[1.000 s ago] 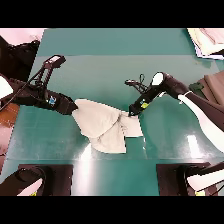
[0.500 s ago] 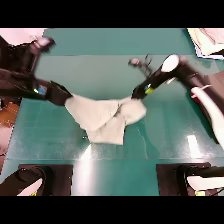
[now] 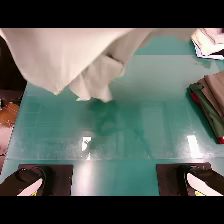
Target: Fold the shirts.
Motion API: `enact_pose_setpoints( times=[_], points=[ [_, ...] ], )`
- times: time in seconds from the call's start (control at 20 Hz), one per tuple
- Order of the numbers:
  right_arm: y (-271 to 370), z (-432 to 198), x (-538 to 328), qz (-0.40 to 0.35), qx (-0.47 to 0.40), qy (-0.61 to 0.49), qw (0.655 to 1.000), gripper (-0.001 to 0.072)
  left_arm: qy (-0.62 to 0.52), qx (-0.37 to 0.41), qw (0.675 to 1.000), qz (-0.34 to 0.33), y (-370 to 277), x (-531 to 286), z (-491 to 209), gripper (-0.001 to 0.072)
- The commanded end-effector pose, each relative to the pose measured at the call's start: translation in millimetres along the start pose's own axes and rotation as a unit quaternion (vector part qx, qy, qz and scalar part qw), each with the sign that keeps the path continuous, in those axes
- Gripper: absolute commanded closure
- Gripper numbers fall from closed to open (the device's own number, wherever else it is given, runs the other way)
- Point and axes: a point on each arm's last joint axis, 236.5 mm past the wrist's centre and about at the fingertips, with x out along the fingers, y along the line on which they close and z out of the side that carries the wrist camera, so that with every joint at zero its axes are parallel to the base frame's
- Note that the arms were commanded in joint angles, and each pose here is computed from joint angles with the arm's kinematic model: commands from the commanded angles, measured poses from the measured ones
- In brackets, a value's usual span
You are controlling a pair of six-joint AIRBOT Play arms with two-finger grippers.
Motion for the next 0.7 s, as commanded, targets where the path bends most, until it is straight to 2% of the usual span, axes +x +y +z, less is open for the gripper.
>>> enact_pose_setpoints(
  times=[0.0, 0.15, 0.3, 0.45, 0.65],
  points=[
    [-6, 37, -85, -0.072, -0.015, -0.085, 0.994, 0.0697, -0.057, 0.005, 0.998, -0.032, -20, -33, 30, 0.0682],
    [-15, 41, -120, -0.12, -0.016, -0.108, 0.987, 0.0698, -0.073, -0.001, 0.994, -0.082, -43, -36, 37, 0.0682],
    [-26, 33, -118, -0.132, 0.009, -0.093, 0.987, 0.0698, -0.045, -0.003, 0.998, -0.053, -27, -17, 24, 0.0682],
    [-13, 9, -67, -0.044, 0.057, -0.026, 0.997, 0.0698, 0.092, -0.011, 0.996, -0.013, 0, 42, -49, 0.0682],
    [6, -60, 38, 0.064, 0.104, 0.133, 0.984, 0.0697, 0.293, -0.018, 0.956, 0.018, 29, 129, -178, 0.0682]
  ],
)
